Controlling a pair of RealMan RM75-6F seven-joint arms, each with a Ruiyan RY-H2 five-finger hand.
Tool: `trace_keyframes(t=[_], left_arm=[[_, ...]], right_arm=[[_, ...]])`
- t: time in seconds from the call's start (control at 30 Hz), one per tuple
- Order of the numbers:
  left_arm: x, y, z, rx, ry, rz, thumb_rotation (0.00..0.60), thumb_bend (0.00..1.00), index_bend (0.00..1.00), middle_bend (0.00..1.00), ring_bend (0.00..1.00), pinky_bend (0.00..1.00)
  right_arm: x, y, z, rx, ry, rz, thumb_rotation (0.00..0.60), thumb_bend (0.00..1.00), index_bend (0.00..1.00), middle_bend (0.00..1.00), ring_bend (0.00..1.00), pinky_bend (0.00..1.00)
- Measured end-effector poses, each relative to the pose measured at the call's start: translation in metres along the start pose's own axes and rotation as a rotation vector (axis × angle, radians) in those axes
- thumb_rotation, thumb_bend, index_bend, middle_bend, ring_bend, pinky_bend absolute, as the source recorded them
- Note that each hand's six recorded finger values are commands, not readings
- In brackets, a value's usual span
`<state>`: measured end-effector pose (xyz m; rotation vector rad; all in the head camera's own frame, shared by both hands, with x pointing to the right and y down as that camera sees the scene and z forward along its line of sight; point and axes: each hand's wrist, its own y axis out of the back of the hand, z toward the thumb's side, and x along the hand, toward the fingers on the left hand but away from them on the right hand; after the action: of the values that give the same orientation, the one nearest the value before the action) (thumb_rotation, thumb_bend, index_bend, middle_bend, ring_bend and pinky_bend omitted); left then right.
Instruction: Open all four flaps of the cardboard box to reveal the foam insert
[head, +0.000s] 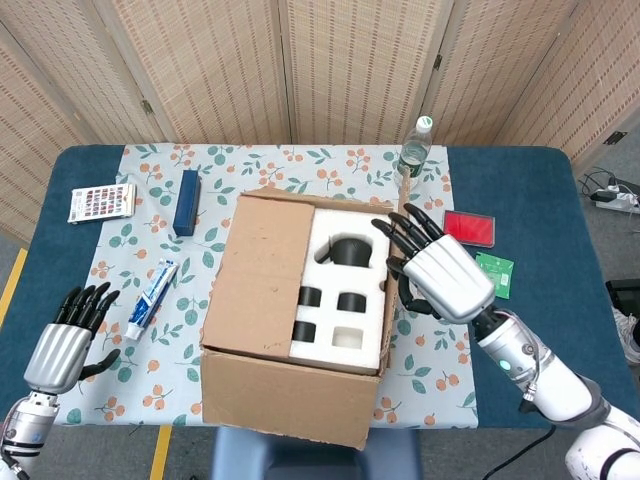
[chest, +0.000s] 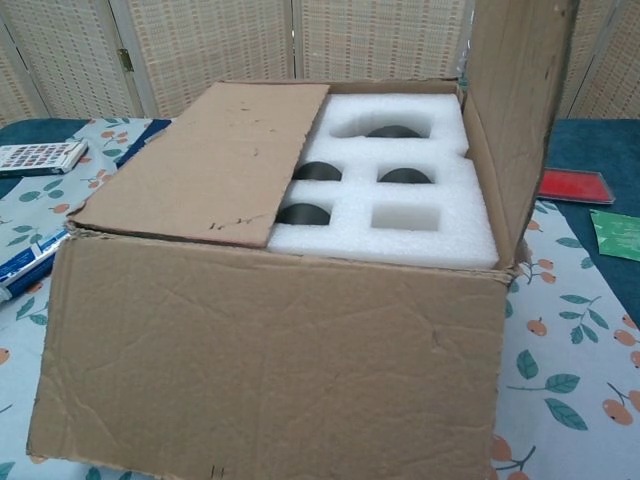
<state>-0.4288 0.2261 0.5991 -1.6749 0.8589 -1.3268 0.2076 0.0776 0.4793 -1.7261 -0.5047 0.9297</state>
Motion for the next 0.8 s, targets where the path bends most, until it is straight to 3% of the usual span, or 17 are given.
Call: trace_keyframes(t=[0.23,0.4,0.8], left_arm=[[0.002,-0.002,0.002,0.003,-0.002,-0.005,0.6,0.28,0.0,0.06,0.0,0.0],[0.001,-0.001,0.001,0.002,0.001,-0.003,0.6,0.28,0.0,0.06,0.0,0.0],[-0.001,0.001,0.0,0.002,0.007,0.001,0.6,0.28,0.01,0.06,0.0,0.0]], right_arm=[[0.012,0.007,-0.01,-0.021,-0.022,-0.024,0.275,0.61,0.53,0.1,0.08,0.0],[0.016,0.004,-0.014,-0.021,-0.03,-0.016,0.274,0.61,0.48,0.09,0.08,0.0],[0.044,-0.003,-0.026,-0.008,-0.071,-0.003,0.273,0.61,0.48,0.08,0.08,0.0]])
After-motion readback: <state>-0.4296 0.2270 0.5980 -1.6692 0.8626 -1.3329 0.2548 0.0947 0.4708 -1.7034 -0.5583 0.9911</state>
